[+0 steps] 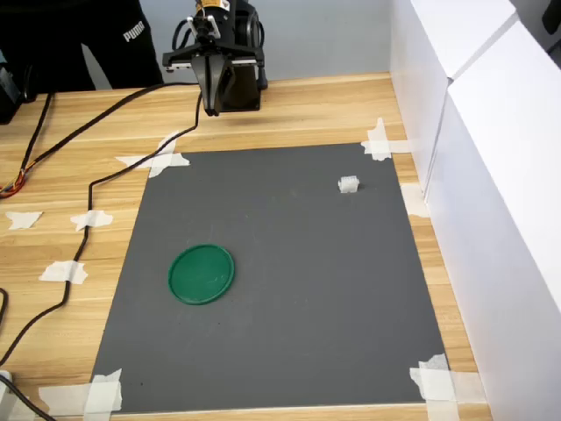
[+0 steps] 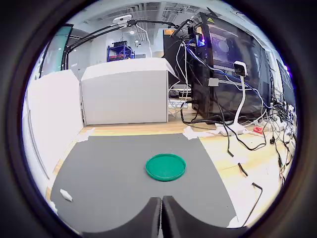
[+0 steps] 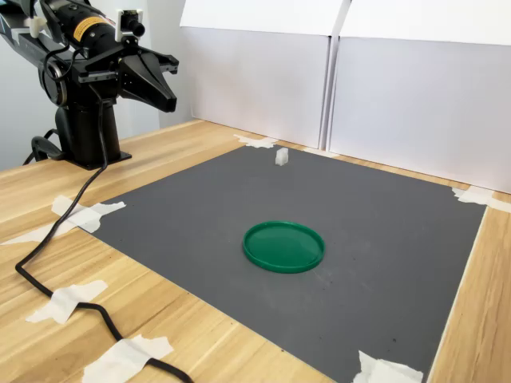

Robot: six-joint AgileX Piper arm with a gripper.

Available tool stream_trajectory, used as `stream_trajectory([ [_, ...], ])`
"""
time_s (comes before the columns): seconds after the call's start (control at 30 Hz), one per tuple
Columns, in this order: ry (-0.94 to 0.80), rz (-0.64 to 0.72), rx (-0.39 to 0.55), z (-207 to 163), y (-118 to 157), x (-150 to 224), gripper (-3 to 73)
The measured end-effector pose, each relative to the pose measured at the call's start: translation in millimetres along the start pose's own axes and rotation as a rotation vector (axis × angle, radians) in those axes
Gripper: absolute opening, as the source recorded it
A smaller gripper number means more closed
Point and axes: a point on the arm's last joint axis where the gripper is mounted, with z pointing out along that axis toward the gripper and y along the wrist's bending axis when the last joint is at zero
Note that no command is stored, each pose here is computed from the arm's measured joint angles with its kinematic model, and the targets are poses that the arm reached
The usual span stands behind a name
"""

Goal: Grasp a white terminal and put it on the green lid.

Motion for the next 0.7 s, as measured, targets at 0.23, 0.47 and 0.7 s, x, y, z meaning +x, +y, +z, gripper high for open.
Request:
stream_trajectory([
  [0.23, 0.078, -0.081, -0.030, 5.7, 0.4, -29.3, -1.6],
  [0.47, 0.184, -0.239, -0.108, 11.8, 2.4, -78.1, -1.6],
  [0.7, 0.323, -0.296, -0.206, 24.1, 5.7, -105.6, -1.6],
])
